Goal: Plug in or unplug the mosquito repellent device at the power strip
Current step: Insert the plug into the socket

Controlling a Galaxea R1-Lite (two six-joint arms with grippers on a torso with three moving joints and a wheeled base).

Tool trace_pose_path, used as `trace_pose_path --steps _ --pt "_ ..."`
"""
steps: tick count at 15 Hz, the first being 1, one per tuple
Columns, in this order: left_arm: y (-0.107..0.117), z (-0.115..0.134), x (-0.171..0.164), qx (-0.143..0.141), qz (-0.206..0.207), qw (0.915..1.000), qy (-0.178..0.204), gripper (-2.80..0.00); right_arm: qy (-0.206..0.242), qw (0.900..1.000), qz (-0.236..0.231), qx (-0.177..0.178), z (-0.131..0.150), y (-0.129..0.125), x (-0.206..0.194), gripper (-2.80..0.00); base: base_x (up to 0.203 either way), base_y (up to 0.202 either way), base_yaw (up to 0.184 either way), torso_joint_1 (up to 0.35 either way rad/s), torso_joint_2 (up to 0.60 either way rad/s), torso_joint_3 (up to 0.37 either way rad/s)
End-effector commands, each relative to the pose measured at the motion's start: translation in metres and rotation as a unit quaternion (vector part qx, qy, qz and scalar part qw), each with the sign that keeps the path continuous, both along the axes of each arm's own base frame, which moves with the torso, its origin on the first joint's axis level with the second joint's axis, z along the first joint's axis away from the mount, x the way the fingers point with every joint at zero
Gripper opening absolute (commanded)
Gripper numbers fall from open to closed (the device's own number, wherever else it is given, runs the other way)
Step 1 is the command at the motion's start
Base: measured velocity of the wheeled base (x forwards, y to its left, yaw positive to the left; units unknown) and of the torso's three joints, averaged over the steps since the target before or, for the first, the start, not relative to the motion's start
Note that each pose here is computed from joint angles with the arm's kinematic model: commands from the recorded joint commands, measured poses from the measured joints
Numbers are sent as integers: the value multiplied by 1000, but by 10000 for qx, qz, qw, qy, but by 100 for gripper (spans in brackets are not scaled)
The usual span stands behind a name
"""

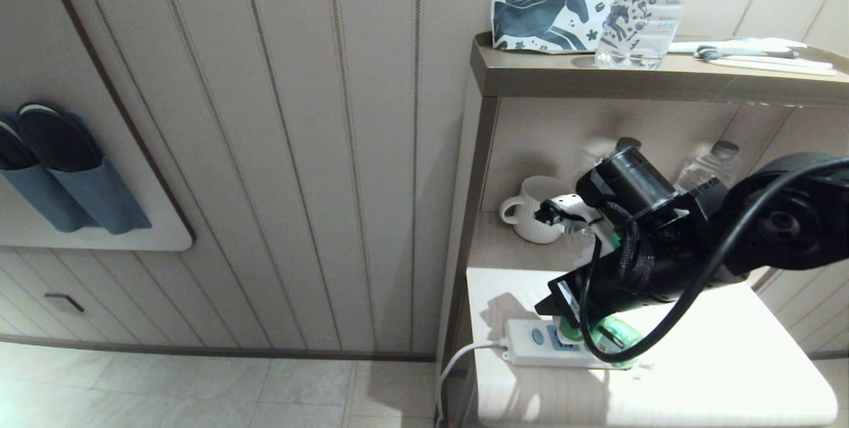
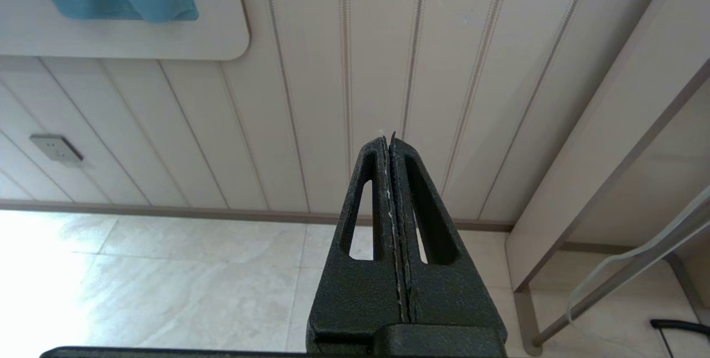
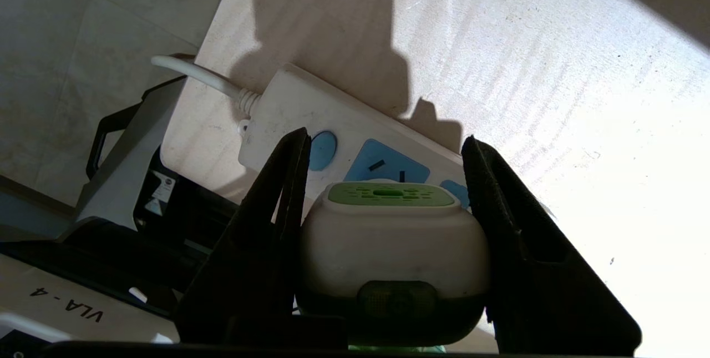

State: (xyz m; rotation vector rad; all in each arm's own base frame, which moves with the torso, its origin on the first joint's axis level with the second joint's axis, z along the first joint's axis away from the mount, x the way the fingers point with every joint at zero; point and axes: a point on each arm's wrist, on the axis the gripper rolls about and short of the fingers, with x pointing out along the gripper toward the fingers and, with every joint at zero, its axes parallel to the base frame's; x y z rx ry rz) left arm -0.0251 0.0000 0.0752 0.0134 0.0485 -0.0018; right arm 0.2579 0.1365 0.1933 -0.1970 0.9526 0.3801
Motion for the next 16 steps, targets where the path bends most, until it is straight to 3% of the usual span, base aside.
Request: trace_pose_path --steps 1,12,16 --pt "0 0 0 2 0 10000 3 -280 76 10000 2 -41 -4 1 1 -280 0 0 0 0 0 0" --pt "0 0 0 2 0 10000 3 -280 237 9996 77 -131 -12 2 -10 -280 0 0 0 0 0 0" --pt "0 0 0 2 0 10000 3 -280 34 9999 -36 -116 -17 -3 -13 -280 0 0 0 0 0 0"
